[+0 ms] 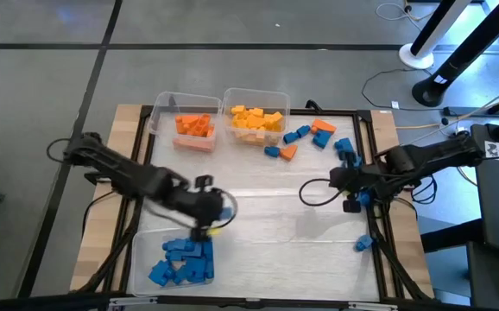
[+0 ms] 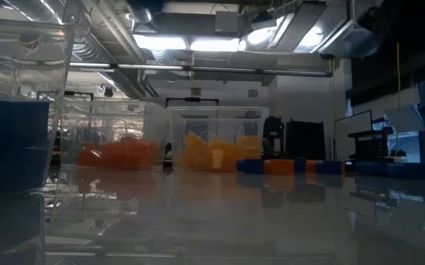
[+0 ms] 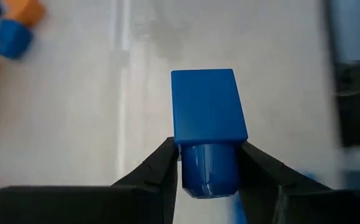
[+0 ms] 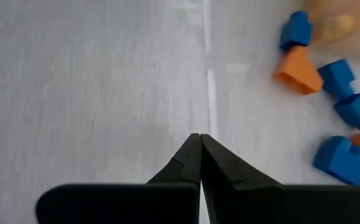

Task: Sort blocks
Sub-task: Put the blue game piece into the bottom transparent bin

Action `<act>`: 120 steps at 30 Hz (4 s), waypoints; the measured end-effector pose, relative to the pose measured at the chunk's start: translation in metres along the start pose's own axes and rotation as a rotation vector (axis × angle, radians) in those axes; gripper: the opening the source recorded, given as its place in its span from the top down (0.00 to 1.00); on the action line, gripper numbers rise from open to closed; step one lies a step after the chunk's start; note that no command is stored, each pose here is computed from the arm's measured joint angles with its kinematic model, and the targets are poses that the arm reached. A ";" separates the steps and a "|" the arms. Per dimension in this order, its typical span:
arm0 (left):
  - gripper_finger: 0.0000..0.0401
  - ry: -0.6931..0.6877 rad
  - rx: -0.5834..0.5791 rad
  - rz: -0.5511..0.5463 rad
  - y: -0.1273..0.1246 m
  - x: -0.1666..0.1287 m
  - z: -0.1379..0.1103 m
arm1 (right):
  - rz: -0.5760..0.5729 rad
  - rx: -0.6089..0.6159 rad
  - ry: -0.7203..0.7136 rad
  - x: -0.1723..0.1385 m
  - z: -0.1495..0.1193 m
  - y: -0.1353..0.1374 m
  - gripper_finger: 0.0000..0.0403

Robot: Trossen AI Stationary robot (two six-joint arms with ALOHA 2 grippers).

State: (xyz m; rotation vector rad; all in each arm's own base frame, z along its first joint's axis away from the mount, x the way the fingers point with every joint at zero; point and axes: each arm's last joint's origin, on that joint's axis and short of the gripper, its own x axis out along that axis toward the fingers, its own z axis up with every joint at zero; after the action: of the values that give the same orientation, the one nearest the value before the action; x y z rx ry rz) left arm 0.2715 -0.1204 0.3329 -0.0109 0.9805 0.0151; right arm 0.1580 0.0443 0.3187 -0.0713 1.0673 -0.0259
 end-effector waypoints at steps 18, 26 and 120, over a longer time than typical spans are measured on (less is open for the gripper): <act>0.60 0.147 -0.329 -0.171 -0.096 -0.017 -0.097 | 0.009 -0.020 0.127 0.042 0.009 0.012 0.98; 0.57 0.254 -0.448 -0.132 -0.089 -0.002 -0.107 | 0.035 -0.017 0.128 0.046 0.012 0.014 0.98; 0.58 0.015 -0.200 -0.052 -0.081 -0.012 -0.101 | 0.395 -0.504 0.902 0.147 -0.101 0.159 0.48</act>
State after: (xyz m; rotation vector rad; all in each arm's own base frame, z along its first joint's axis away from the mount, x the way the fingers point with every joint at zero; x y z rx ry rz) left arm 0.1820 -0.2033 0.2870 -0.2205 0.9902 0.0657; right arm 0.1379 0.1897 0.1305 -0.3228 1.9536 0.6219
